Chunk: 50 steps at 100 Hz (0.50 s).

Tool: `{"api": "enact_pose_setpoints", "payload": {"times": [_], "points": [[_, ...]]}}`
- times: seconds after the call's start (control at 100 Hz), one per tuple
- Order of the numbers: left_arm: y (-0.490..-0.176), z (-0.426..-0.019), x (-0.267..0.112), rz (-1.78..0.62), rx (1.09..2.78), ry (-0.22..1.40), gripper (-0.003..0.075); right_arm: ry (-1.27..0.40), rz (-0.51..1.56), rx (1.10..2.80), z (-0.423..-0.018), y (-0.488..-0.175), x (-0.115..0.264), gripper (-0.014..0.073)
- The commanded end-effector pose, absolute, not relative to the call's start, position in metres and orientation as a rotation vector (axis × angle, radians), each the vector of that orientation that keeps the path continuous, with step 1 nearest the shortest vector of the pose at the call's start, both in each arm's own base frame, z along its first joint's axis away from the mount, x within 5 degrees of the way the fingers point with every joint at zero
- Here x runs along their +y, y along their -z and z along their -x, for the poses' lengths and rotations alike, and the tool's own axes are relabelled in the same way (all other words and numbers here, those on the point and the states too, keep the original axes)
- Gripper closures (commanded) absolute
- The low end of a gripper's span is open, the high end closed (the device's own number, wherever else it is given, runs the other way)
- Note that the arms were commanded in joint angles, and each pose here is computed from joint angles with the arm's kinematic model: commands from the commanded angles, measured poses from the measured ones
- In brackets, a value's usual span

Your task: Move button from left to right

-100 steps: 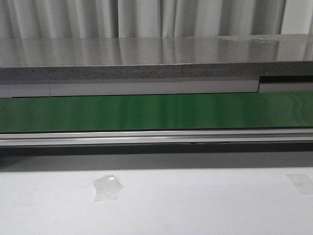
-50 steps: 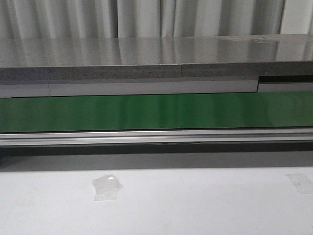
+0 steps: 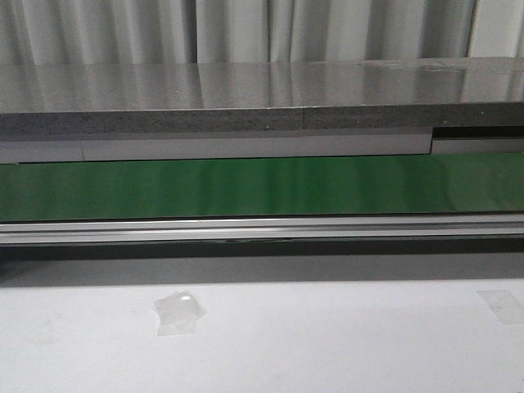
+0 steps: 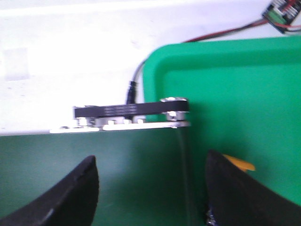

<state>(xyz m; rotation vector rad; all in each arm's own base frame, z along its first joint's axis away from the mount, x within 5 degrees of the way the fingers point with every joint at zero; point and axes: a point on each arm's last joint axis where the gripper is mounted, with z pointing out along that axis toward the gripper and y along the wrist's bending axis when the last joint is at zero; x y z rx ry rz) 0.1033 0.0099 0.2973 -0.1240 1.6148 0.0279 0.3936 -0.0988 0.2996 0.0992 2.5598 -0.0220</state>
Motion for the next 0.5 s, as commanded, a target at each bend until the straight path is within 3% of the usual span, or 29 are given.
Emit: {"api": "enact_pose_setpoints", "payload": {"times": [0.0, 0.49], "points": [[-0.314, -0.103, 0.011, 0.14, 1.516, -0.019, 0.074, 0.031, -0.055, 2.398, -0.385, -0.347, -0.081, 0.0104], [-0.314, -0.103, 0.011, 0.14, 1.516, -0.019, 0.074, -0.027, 0.136, 2.218, -0.348, -0.412, -0.014, 0.0104]]}}
